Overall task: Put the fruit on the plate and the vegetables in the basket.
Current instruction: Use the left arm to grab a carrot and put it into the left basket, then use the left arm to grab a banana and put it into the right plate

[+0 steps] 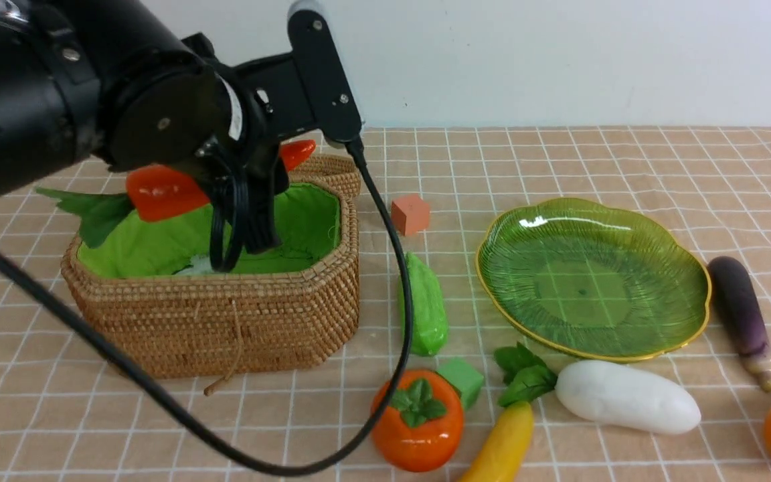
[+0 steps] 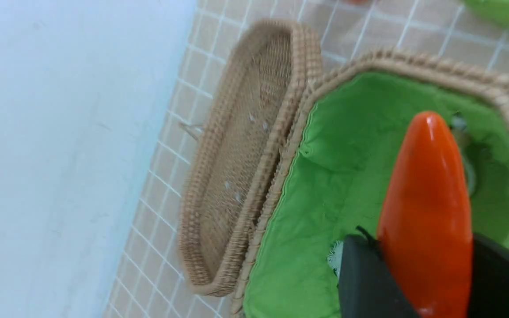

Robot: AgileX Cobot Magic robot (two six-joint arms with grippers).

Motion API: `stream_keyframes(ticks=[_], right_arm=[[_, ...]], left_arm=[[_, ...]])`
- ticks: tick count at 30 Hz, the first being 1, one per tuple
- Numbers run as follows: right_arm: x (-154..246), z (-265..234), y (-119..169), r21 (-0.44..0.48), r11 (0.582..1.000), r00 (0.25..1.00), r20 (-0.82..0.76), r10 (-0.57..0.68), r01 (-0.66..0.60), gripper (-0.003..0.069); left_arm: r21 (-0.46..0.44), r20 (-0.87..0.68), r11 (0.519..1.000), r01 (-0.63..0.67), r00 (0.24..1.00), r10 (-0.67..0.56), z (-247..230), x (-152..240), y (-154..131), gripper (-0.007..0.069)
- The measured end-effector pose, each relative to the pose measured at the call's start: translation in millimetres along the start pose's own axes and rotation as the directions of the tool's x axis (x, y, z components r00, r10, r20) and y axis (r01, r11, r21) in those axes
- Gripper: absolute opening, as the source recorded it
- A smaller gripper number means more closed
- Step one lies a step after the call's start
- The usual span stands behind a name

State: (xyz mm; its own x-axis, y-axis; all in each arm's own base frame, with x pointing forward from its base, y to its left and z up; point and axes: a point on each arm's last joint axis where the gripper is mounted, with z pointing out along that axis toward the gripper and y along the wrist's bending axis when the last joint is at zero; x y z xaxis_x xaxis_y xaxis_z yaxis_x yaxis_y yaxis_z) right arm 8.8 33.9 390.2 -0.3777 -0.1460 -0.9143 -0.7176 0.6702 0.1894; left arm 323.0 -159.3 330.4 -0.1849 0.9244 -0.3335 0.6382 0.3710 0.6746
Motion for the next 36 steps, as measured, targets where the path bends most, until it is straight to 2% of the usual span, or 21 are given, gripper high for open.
stream_keyframes(ticks=[4,8,9,12,16,19,20,21,22,23,24,25,27,30,31,32,36], right_arm=[[0,0,0,0.0,1.0,1.0,0.0,0.0,0.0,0.0161],[0,0,0,-0.001,1.0,1.0,-0.002,0.001,-0.001,0.0161],[0,1,0,-0.001,1.0,1.0,-0.002,0.001,-0.001,0.0161],[0,1,0,-0.003,1.0,1.0,-0.003,0.003,-0.003,0.0161],[0,1,0,0.001,1.0,1.0,-0.003,0.001,-0.001,0.0164],[0,1,-1,0.013,1.0,1.0,-0.004,-0.007,0.007,0.0165],[-1,0,-3,0.029,0.999,1.0,-0.003,-0.015,0.016,0.0167],[-1,-1,-3,0.042,0.999,1.0,-0.004,-0.02,0.02,0.0169],[-3,-4,-5,0.066,0.998,1.0,-0.001,-0.023,0.023,0.017],[-3,-5,-5,0.068,0.997,1.0,-0.001,-0.023,0.023,0.017],[-7,-12,-7,0.119,0.993,1.0,0.001,-0.01,0.01,0.0172],[-8,-15,-8,0.14,0.99,1.0,0.003,-0.004,0.004,0.0172],[-12,-24,-11,0.195,0.981,1.0,0.005,0.016,-0.016,0.0172],[-12,-31,-13,0.238,0.971,0.999,-0.009,0.033,-0.03,0.0172],[-12,-31,-13,0.241,0.97,0.999,-0.014,0.036,-0.032,0.0172],[-9,-32,-14,0.252,0.967,0.998,-0.039,0.048,-0.036,0.0173],[-4,-32,-14,0.256,0.966,0.993,-0.095,0.069,-0.043,0.0175]], left_arm=[[0.038,-0.058,0.999,0.0,0.998,0.003,35,9,-6,0.0246],[0.041,-0.04,0.999,-0.005,0.999,0.007,47,7,-9,0.0267],[0.034,-0.023,0.999,-0.006,1.0,0.007,48,5,-9,0.0288],[0.02,0.009,1.0,-0.007,1.0,0.006,48,2,-8,0.0414],[0.03,-0.011,1.0,-0.004,1.0,0.004,48,4,-8,0.0561],[0.055,-0.051,0.998,0.043,0.998,-0.041,48,7,-11,0.0594],[0.081,-0.082,0.984,0.157,0.985,-0.151,45,9,-14,0.0587],[0.092,-0.097,0.974,0.208,0.975,-0.199,41,9,-15,0.0571],[0.108,-0.112,0.942,0.317,0.946,-0.306,34,7,-18,0.0539],[0.117,-0.118,0.934,0.338,0.938,-0.325,32,6,-19,0.0531],[0.154,-0.135,0.869,0.47,0.881,-0.453,13,-4,-28,0.0418],[0.168,-0.136,0.85,0.5,0.865,-0.482,5,-8,-31,0.0342],[0.26,-0.155,0.82,0.509,0.861,-0.485,-19,-26,-54,0.0159],[0.384,-0.182,0.803,0.457,0.889,-0.419,-41,-46,-88,0.0008],[0.385,-0.185,0.805,0.451,0.893,-0.411,-40,-46,-89,0.0001],[0.449,-0.185,0.798,0.403,0.915,-0.358,-48,-57,-109,-0.0013],[0.531,-0.163,0.787,0.314,0.949,-0.269,-53,-76,-148,0.001]])
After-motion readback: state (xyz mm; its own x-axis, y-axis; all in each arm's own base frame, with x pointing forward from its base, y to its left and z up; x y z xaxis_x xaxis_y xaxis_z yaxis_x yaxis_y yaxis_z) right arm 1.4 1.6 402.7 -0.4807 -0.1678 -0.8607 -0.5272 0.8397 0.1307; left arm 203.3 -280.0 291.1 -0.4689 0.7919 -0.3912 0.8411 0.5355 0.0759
